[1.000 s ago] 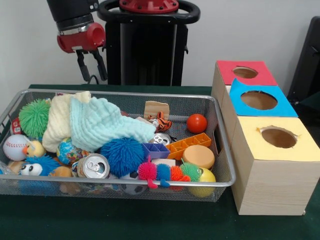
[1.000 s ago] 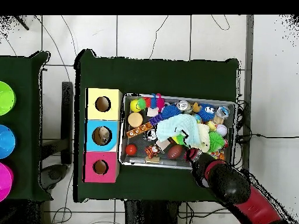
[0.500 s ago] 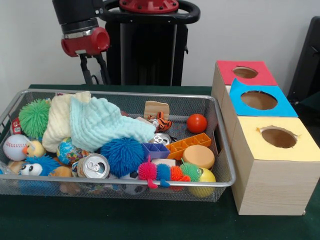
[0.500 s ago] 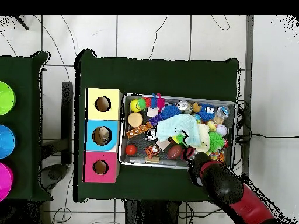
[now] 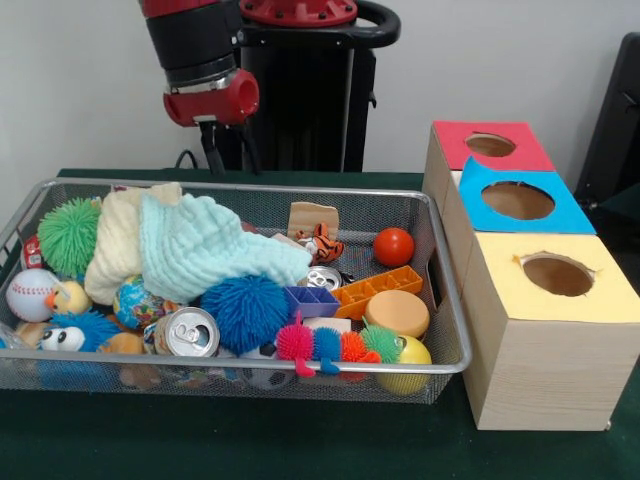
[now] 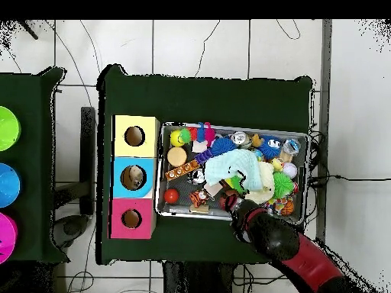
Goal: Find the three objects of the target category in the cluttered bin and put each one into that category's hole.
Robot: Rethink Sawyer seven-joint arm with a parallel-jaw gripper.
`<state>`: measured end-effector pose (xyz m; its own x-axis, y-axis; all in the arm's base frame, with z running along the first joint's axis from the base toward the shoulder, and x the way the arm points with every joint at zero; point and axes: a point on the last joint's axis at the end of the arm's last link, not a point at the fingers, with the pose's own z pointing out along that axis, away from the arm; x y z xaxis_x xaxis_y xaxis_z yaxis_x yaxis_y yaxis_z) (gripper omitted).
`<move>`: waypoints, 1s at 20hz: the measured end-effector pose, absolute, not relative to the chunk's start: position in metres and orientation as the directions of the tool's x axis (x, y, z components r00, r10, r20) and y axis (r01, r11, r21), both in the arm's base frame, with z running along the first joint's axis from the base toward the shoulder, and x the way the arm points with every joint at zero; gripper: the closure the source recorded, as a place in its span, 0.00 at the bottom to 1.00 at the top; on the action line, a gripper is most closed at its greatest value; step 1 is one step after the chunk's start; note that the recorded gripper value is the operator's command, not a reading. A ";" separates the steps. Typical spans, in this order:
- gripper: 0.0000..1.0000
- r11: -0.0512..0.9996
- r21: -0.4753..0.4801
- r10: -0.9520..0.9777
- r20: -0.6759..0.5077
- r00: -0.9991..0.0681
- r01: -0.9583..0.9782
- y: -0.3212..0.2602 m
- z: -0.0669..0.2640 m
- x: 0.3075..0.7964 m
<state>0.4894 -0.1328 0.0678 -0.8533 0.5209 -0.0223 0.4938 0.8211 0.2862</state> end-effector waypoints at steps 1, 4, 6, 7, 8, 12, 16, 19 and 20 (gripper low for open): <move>0.00 0.826 0.276 0.516 -0.022 -0.856 0.491 -0.133 0.066 0.490; 0.00 0.846 0.230 0.498 -0.023 -0.867 0.480 -0.137 0.063 0.492; 0.00 0.853 0.212 0.491 -0.018 -0.871 0.477 -0.141 0.062 0.493; 0.00 0.859 0.196 0.485 -0.010 -0.875 0.473 -0.146 0.062 0.493; 0.00 0.861 0.190 0.481 -0.006 -0.877 0.471 -0.149 0.062 0.494; 0.00 0.877 0.164 0.454 0.022 -0.891 0.451 -0.161 0.066 0.491; 0.00 0.895 0.130 0.423 0.058 -0.904 0.427 -0.176 0.073 0.486; 0.00 0.899 0.116 0.418 0.052 -0.907 0.422 -0.185 0.074 0.491; 0.00 0.900 0.115 0.418 0.047 -0.907 0.421 -0.186 0.074 0.494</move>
<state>0.4937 -0.1863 0.0738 -0.9071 0.4183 0.0473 0.4209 0.8998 0.1150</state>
